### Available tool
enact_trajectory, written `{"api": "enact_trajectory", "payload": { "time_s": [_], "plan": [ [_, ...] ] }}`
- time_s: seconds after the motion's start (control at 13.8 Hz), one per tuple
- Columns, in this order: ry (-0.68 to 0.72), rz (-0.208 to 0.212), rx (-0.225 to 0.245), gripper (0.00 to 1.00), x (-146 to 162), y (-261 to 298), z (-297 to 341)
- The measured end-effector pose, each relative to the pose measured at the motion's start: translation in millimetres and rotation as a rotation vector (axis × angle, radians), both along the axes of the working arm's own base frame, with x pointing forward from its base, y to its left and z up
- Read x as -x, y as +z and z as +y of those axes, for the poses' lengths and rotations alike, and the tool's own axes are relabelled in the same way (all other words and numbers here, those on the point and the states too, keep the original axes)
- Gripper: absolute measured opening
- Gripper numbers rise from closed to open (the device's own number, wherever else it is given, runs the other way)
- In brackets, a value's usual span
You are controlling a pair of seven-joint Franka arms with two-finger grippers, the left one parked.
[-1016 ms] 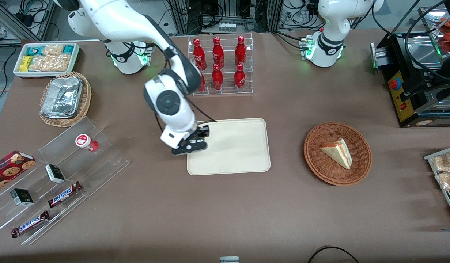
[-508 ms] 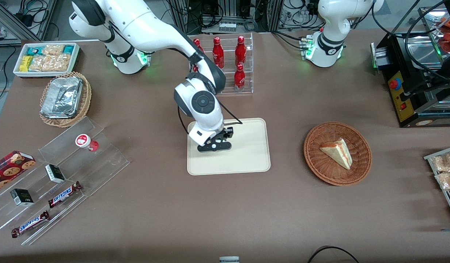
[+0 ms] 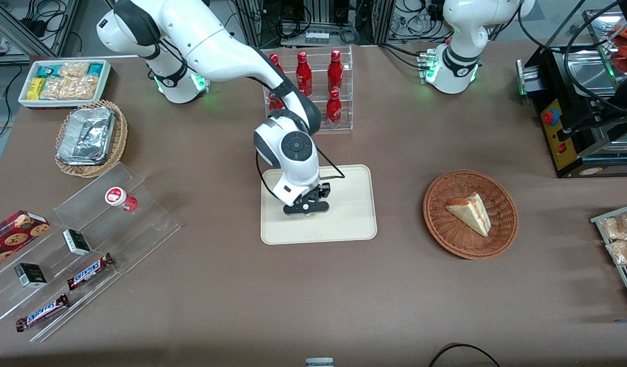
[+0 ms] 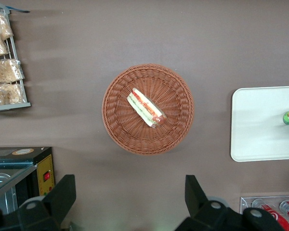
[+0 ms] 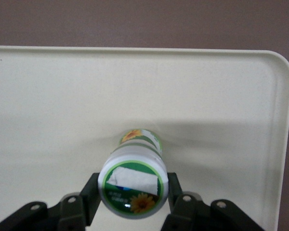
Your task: Place green gum on tray
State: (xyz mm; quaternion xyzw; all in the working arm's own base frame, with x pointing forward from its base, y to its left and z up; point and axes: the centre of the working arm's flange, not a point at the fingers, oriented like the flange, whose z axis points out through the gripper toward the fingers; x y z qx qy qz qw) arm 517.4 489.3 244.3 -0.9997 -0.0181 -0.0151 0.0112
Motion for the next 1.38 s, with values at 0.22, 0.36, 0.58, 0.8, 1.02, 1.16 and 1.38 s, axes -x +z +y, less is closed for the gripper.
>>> {"api": "enact_trajectory", "payload": {
  "time_s": [0.22, 0.36, 0.58, 0.8, 1.02, 1.16, 1.38],
  "plan": [
    [0.019, -0.019, 0.014, 0.93, 0, 1, 1],
    [0.025, -0.024, 0.018, 1.00, 0, 1, 1],
    [0.032, -0.029, 0.019, 1.00, -1, 2, 1],
    [0.053, -0.045, 0.016, 1.00, -8, 12, -2],
    [0.095, -0.022, 0.036, 1.00, -13, 46, -14],
    [0.126, 0.003, 0.052, 1.00, -20, 77, -33],
    [0.179, 0.044, 0.072, 1.00, -36, 113, -76]
  ]
}}
